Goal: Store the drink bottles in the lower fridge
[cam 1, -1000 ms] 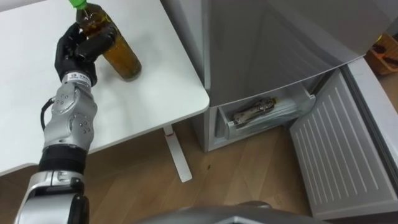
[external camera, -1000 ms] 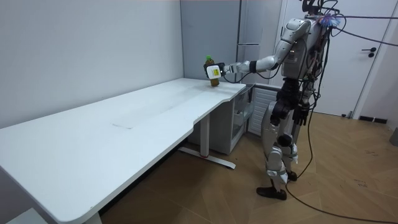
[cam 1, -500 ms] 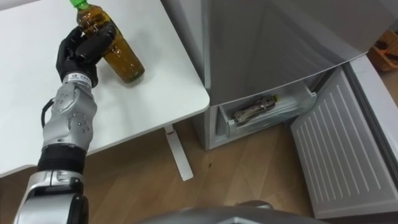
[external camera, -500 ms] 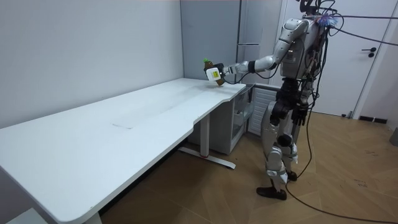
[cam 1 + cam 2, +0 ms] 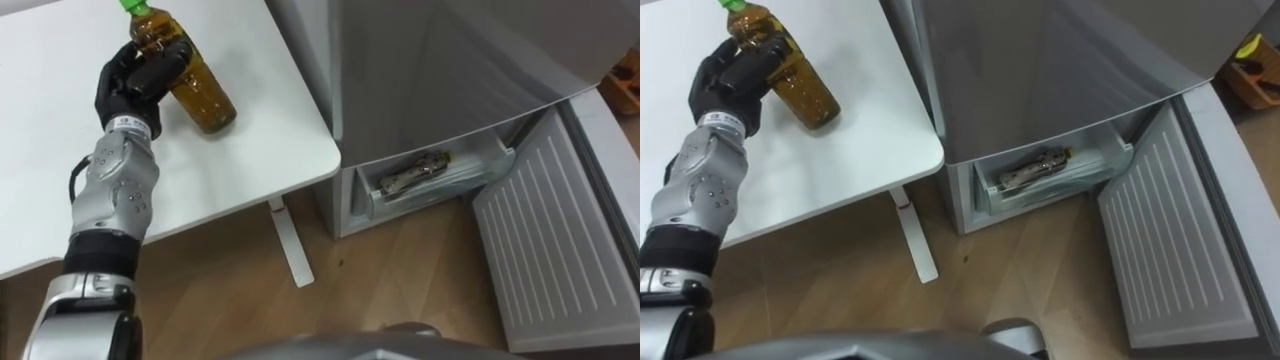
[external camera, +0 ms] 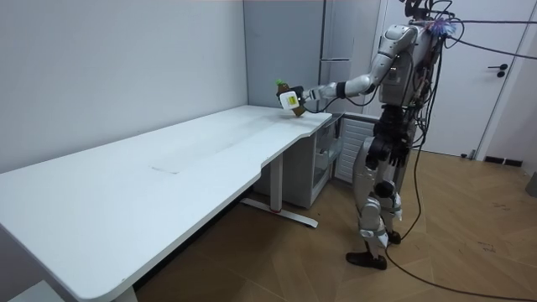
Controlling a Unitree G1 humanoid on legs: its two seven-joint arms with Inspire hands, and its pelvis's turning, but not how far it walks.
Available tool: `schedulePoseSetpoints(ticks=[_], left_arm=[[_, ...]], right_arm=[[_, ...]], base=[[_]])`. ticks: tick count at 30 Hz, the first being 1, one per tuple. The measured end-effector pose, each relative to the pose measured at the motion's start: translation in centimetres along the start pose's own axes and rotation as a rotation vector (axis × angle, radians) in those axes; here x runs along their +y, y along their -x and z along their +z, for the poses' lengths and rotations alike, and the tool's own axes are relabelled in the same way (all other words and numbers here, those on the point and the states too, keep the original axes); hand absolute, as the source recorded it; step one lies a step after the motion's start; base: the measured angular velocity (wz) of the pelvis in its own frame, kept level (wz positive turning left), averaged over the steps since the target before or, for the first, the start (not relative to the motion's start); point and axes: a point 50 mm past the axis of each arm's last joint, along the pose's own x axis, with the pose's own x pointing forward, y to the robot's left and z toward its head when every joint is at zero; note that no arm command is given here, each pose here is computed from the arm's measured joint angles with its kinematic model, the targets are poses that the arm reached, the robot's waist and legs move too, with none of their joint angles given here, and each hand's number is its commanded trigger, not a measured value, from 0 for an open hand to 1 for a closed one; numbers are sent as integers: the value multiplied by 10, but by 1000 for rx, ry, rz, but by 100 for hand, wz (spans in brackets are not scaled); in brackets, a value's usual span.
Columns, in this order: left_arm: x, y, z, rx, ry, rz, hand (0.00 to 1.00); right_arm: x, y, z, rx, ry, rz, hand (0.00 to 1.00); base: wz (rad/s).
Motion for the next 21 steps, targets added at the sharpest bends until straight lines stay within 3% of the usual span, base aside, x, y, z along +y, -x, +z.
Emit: schedulePoseSetpoints(ticks=[7, 9, 14, 21], left_arm=[[-30, 6, 14, -70, -15, -135, 100], [-50, 12, 24, -129, -28, -221, 100], [-75, 33, 32, -192, -45, -418, 100], [-77, 41, 26, -175, -35, -525, 100]], right_arm=[[-4, 2, 18, -79, 157, -25, 0], [-8, 5, 38, -160, 167, -43, 0], [7, 16, 86, -411, 139, 1, 0], [34, 28, 111, -530, 149, 125, 0]], base=[[3], [-5], [11], [13]])
